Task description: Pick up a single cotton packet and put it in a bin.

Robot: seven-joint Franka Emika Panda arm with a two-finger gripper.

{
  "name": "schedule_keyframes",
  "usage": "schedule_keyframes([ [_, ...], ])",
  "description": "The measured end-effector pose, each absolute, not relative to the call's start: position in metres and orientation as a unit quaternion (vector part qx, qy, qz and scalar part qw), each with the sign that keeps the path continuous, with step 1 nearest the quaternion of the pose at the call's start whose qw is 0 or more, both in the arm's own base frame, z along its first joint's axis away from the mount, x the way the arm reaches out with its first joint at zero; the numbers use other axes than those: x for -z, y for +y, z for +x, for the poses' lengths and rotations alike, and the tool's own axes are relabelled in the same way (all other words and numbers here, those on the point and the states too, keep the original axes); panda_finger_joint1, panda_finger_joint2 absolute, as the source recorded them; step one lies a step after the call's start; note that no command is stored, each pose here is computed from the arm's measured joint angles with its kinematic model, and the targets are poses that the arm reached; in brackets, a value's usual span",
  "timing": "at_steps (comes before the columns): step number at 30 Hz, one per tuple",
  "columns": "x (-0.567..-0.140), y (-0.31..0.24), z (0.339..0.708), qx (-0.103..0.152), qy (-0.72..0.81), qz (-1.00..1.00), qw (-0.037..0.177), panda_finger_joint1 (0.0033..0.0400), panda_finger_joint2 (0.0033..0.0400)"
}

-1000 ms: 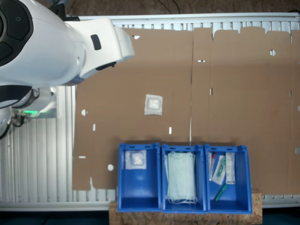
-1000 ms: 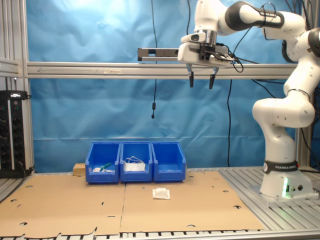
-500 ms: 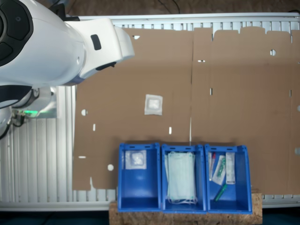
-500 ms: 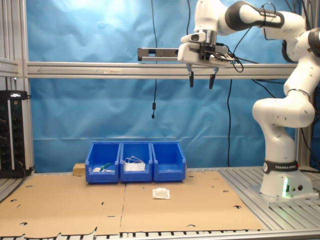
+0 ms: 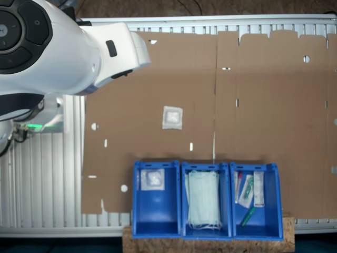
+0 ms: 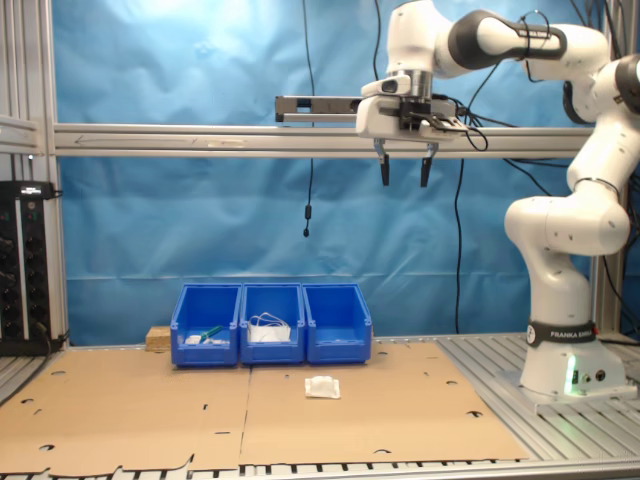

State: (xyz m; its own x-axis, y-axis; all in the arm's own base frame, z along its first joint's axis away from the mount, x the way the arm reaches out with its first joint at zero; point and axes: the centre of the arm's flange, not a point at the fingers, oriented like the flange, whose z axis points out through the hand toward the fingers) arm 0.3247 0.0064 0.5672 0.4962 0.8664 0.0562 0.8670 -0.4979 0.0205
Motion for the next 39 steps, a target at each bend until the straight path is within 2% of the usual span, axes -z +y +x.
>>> schedule_keyframes([
  [13,-0.519,0.004,0.345,0.001,-0.497,-0.867,-0.016,0.04,0.04],
  [26,-0.465,-0.011,0.37,-0.029,-0.48,-0.877,-0.018,0.04,0.04],
  [39,-0.422,-0.018,0.385,-0.031,-0.468,-0.883,-0.023,0.04,0.04],
])
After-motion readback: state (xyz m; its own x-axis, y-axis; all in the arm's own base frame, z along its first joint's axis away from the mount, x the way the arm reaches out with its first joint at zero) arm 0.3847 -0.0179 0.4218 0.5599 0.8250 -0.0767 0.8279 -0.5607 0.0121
